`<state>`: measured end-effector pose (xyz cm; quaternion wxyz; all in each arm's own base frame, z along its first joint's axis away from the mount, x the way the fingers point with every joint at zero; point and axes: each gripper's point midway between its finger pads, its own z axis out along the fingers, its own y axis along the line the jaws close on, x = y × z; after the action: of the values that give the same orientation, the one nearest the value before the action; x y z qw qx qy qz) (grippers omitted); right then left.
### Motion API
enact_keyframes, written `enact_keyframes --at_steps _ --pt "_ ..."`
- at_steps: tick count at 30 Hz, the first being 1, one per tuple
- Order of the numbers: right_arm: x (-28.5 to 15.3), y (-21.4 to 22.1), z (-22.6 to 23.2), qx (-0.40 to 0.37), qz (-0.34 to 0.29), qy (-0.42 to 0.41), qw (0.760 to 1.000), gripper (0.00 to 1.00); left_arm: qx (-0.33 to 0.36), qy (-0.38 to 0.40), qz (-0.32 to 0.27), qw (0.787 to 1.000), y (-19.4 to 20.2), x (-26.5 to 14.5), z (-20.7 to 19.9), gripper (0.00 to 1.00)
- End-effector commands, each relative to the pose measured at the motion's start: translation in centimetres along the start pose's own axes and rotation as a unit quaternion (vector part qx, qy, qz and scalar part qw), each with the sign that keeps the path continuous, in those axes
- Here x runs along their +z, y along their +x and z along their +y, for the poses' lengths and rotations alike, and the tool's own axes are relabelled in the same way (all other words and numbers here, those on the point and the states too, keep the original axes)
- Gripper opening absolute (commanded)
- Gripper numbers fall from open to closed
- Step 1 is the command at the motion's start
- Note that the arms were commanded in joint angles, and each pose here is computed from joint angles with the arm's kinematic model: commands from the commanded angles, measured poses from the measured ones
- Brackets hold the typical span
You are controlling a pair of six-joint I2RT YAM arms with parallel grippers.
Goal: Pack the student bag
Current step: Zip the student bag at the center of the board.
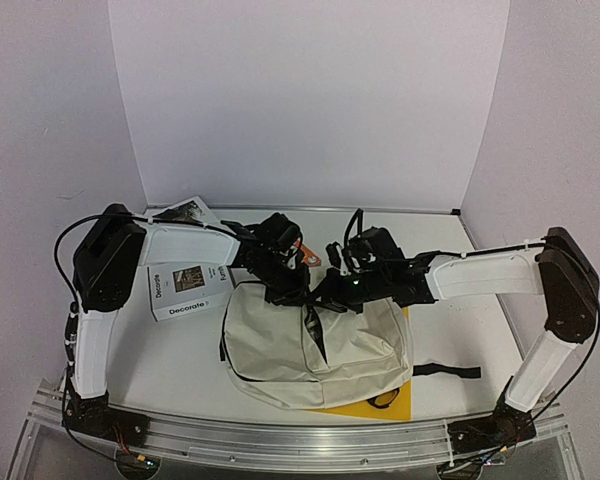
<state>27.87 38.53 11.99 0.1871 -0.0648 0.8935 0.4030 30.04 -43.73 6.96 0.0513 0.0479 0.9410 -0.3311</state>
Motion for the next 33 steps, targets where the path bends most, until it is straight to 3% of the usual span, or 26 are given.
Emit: enact_keyframes --at_steps 1,8,24,33 --pt "-0.9 -0.4 2.8 -0.031 -0.008 -0.044 0.999 0.0 0.018 0.006 -0.041 0.999 -2.4 0.2 -1.0 0.09" --pt "-1.5 0.7 4.2 -0.061 0.003 -0.053 0.997 0.0 0.011 0.019 -0.082 0.996 -5.8 -1.0 0.1 0.0" --pt "-1.1 2.4 2.7 -0.027 0.019 -0.031 0.999 0.0 0.037 0.033 -0.143 0.988 -12.7 -2.8 2.2 0.0" --pt "-1.9 3.5 1.6 -0.001 0.019 -0.018 1.0 0.0 0.054 0.033 -0.163 0.985 -14.6 -2.6 2.8 0.0"
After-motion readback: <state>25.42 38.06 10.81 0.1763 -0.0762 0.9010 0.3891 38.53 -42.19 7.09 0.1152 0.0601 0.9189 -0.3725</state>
